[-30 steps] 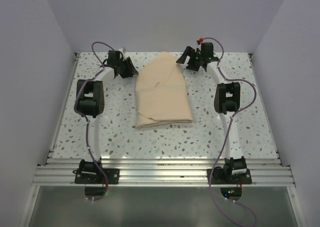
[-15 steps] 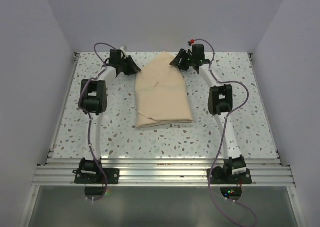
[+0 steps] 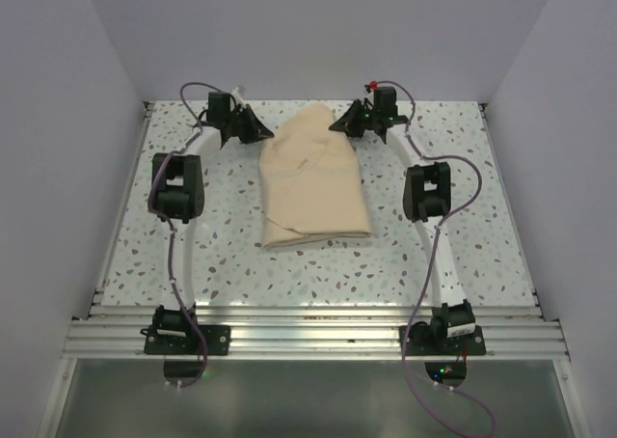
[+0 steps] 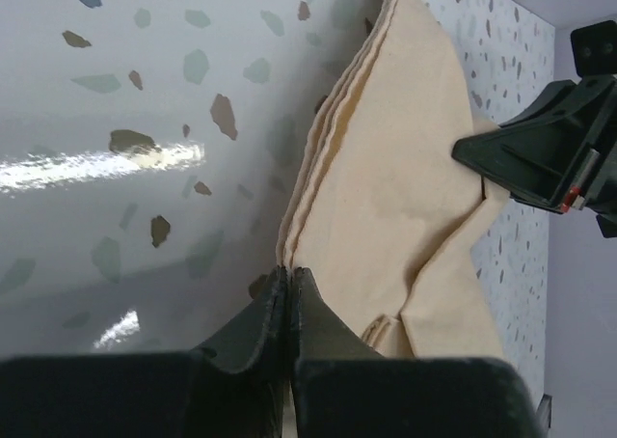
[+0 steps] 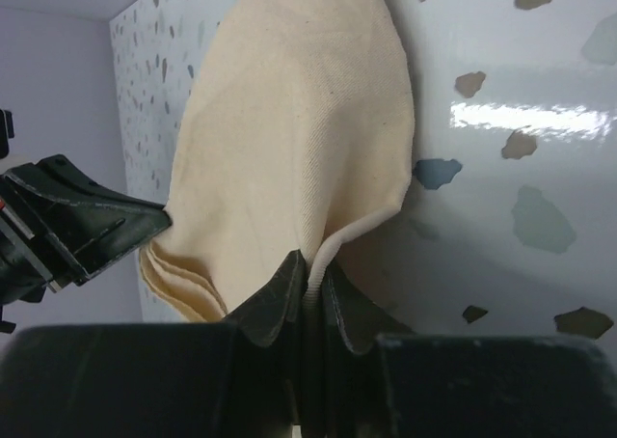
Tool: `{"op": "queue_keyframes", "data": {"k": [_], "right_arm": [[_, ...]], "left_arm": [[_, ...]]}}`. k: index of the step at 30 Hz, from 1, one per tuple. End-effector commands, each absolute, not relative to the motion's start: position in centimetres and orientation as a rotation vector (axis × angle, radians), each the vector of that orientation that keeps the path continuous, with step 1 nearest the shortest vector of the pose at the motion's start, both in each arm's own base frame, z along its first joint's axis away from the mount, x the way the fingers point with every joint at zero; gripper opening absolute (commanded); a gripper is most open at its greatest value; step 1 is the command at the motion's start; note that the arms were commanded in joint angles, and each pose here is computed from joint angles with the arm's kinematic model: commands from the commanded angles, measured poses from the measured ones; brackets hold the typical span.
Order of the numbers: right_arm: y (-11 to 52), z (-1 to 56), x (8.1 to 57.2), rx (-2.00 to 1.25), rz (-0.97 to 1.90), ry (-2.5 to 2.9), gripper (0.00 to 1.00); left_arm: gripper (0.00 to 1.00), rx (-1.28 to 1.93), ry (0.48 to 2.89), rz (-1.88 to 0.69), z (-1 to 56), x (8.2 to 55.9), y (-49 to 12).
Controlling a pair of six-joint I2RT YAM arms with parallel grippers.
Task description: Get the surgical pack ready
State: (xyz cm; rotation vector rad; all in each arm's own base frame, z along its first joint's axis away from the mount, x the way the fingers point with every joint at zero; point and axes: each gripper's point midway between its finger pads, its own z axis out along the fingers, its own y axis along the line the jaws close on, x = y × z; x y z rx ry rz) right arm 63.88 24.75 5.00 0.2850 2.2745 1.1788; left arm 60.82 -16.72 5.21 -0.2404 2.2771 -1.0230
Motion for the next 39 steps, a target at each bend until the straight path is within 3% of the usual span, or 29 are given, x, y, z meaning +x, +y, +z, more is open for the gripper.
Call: {"op": "queue_keyframes", "data": {"k": [1, 8, 9, 19, 22, 27, 32, 39], "right_arm": [[25.5, 15.1, 62.0, 0.16, 1.312, 2.18, 0.09], [25.3, 18.3, 58.4, 0.144, 1.358, 2.236, 0.11], [25.4, 18.4, 57.9, 0.136, 1.366, 2.243, 0.15], [23.5, 15.5, 51.1, 0.084, 1.253, 2.447, 0.24], [22.9, 14.9, 49.3, 0.067, 1.223, 2.49, 0.22], [22.5, 14.2, 47.1, 0.089, 1.23, 2.534, 0.08], [22.5, 15.0, 45.9, 0.068, 1.248, 2.531, 0.08], [21.6, 13.0, 42.5, 0.041, 1.225, 2.617, 0.22]], "left_arm": [[0.0, -0.102, 2.101, -1.096, 15.6, 59.8, -17.3], [0.0, -0.019, 2.191, -1.054, 14.9, 55.1, -17.3], [0.0, 0.004, 2.204, -1.037, 15.3, 54.3, -17.2], [0.0, 0.037, 2.324, -0.983, 12.6, 46.5, -17.0], [0.0, 0.055, 2.354, -0.968, 12.3, 44.8, -17.3], [0.0, 0.123, 2.369, -0.94, 13.1, 42.7, -18.7], [0.0, 0.149, 2.35, -0.917, 14.3, 41.7, -19.0], [0.0, 0.156, 2.426, -0.894, 12.0, 39.2, -18.8]]}}
